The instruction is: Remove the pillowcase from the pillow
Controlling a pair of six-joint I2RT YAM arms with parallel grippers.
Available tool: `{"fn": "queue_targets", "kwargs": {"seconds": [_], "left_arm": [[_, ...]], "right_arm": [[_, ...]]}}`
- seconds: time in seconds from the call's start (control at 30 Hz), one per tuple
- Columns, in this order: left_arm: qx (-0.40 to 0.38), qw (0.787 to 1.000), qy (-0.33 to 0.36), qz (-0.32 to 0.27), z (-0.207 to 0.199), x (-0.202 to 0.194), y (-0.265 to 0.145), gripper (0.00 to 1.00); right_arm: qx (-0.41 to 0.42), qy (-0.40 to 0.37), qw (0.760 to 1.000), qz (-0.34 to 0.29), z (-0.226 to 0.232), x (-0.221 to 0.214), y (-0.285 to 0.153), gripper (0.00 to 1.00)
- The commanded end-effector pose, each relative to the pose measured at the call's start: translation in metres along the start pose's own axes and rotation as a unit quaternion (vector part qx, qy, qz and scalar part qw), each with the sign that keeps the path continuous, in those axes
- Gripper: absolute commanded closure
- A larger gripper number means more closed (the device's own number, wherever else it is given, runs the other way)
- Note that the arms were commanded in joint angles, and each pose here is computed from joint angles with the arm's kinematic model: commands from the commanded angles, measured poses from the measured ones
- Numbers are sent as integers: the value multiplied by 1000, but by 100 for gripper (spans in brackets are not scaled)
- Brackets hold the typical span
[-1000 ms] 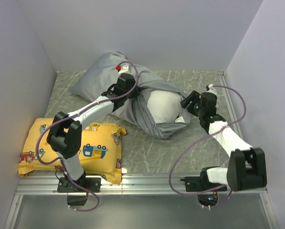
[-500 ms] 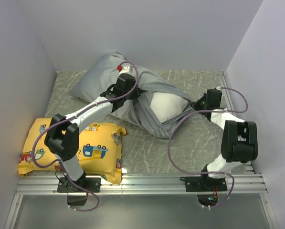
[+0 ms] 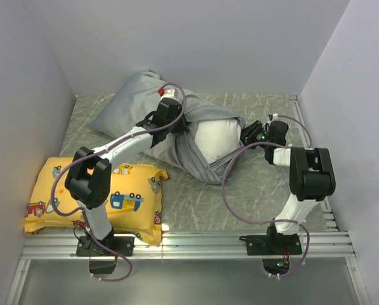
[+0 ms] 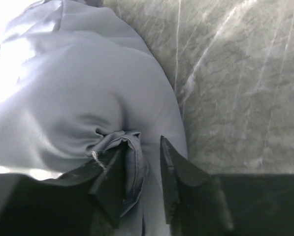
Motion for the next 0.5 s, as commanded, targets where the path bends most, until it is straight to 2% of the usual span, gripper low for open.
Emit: {"fn": "queue_targets", "kwargs": {"seconds": [0.0, 0.03, 0.1, 0.13, 0.23, 0.27, 0.33, 0.37, 0.47], "left_arm": [[-8, 997, 30, 65, -11, -37, 3, 64], [-11, 998, 37, 57, -16, -32, 2, 51], [-9, 998, 46, 49, -22, -26, -2, 43], [-13, 998, 49, 40, -28, -17, -5, 38], [-16, 997, 68, 26, -40, -1, -15, 32], [-18, 997, 75, 25, -42, 1, -17, 29], [-25, 996, 85, 19, -50, 9, -24, 27], [-25, 996, 90, 16, -53, 12, -27, 26], [-34, 994, 101, 11, -62, 19, -37, 25]], "right_arm": [[42, -63, 997, 31, 35, -21, -16, 58], [64, -68, 995, 36, 42, -24, -18, 58], [85, -43, 994, 48, 44, -30, -19, 59], [116, -55, 990, 65, 56, -40, -19, 61], [141, -53, 986, 77, 68, -48, -20, 72], [147, -59, 984, 80, 74, -52, -21, 80], [154, -68, 982, 82, 82, -55, -25, 85], [161, -78, 981, 77, 91, -55, -28, 94], [165, -89, 979, 75, 103, -58, -36, 100]]}}
Point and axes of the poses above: each gripper's point midway between its finger pads, its own y axis out along the fingers, its own z axis along the line the jaws close on, x = y × z, the point moved 2 cm from there along -y, back along the fingers, and after that the axes turned 4 degrees about y, right-handed, at the moved point
